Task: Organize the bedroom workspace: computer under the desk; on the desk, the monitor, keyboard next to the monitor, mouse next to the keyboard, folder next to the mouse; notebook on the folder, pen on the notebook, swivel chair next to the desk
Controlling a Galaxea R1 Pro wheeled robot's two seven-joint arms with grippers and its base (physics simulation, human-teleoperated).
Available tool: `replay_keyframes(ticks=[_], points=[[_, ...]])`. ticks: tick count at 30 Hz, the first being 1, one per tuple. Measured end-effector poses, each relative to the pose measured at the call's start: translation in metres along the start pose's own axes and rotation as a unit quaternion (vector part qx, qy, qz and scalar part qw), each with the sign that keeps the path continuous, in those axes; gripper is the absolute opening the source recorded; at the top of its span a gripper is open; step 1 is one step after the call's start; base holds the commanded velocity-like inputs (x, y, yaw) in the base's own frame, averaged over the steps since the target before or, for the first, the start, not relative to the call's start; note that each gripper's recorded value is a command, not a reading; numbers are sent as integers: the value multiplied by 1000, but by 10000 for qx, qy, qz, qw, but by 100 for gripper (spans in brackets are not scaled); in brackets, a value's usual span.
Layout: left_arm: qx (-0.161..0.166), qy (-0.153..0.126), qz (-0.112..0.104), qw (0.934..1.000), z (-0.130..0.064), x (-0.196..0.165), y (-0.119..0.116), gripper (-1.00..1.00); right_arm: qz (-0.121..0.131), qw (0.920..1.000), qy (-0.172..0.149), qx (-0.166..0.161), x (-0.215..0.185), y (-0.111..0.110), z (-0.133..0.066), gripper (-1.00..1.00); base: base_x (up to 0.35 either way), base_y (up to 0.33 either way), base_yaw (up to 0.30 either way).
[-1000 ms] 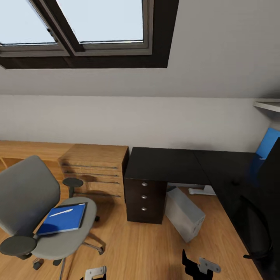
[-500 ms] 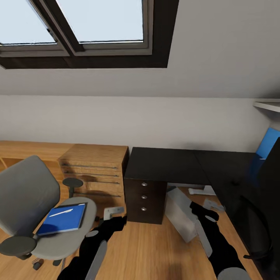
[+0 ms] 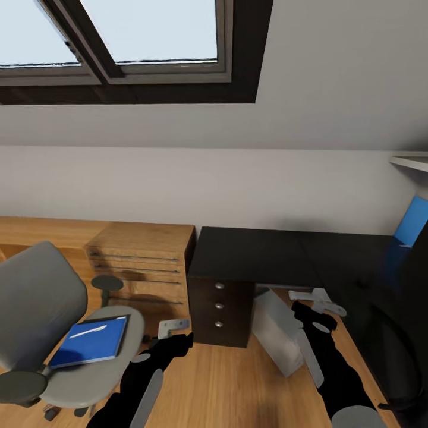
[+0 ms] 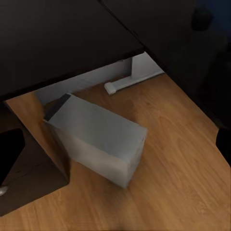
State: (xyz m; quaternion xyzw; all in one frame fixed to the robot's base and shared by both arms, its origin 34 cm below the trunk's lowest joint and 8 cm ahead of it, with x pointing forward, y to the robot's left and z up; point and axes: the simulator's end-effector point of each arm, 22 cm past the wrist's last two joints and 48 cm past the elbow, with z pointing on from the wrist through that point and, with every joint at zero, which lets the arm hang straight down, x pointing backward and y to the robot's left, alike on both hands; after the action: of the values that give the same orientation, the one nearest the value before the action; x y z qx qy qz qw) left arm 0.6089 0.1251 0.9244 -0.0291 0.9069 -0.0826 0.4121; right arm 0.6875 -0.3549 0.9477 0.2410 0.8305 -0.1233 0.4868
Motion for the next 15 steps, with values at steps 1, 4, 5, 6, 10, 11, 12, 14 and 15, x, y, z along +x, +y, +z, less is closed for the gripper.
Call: replay_keyframes(ticks=[1,4,5,6,10,11,12,14,15], points=[[-26,136,26,9999,4,12,1,100,23,10000,-52,-17,-2,2,-1,100,308,-110,0],[-36,183,36,9998,5,16,1,100,31,10000,-61,-21,-2,3,-1,100,309,-130,0],[-37,208,37,9998,6,19,0,100,32,10000,-61,-13,-1,3,-1,100,309,-156,0],[-37,209,37,9998,6,19,0,100,31,10000,-60,-13,-1,3,-1,100,307,-157,0],[-10,211,85,9997,6,20,-4,100,27,10000,-54,-17,0,3,-1,100,300,-162,0],[-3,213,99,9997,6,20,-5,100,26,10000,-52,-18,0,3,-1,100,298,-162,-23],[15,216,126,9997,6,21,-7,100,25,10000,-46,-18,1,3,-1,100,297,-160,-43],[23,222,143,9996,6,22,-8,100,25,10000,-40,-20,2,3,-1,100,294,-121,-81],[27,223,147,9996,6,22,-9,100,25,10000,-37,-22,2,3,-1,100,249,-63,-102]])
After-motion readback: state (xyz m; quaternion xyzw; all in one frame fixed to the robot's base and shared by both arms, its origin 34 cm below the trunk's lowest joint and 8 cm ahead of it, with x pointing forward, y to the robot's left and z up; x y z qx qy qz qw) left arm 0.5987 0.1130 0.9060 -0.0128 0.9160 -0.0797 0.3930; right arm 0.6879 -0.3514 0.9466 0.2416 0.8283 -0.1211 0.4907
